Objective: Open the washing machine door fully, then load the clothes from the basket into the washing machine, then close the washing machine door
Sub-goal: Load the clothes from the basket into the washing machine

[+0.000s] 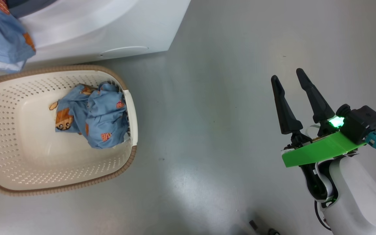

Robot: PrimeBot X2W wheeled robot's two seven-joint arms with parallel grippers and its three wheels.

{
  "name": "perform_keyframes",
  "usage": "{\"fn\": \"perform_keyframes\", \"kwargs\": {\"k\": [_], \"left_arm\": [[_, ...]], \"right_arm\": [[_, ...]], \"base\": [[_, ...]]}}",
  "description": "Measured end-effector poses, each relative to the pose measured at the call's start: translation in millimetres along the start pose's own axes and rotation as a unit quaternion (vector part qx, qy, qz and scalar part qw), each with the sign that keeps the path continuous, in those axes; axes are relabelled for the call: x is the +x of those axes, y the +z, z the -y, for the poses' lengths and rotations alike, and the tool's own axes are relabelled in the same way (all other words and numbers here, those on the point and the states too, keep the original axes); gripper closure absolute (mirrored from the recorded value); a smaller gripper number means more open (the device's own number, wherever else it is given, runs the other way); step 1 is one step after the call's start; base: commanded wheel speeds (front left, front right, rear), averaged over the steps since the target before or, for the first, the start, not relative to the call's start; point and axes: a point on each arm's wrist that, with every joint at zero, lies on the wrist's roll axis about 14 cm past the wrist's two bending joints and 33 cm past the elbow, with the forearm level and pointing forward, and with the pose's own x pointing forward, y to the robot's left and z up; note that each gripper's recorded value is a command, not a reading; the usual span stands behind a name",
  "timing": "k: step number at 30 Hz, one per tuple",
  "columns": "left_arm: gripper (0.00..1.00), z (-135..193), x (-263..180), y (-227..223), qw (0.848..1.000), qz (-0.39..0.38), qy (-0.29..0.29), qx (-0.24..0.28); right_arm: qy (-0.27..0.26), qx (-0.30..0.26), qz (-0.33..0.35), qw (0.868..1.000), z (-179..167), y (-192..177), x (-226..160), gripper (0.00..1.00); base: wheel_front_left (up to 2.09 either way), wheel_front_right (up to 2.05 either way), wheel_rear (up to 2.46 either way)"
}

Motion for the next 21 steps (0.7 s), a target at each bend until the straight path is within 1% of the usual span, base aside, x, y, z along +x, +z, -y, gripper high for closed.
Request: {"fn": "perform_keyframes", "kwargs": {"k": [11, 21], "left_arm": [[0.00, -0.3, -6.4, 2.0, 1.000, -0.006, 0.000, -0.004], [0.00, 6.5, -23.4, 19.9, 0.999, 0.031, -0.005, -0.040]], "right_arm": [[0.005, 0.001, 0.004, 1.000, -3.9, 3.5, 0.5, 0.00], [0.016, -0.003, 0.022, 1.000, -9.6, 18.7, 0.3, 0.00]], "base": [[0.00, 0.00, 0.00], [0.00, 0.00, 0.00]]}}
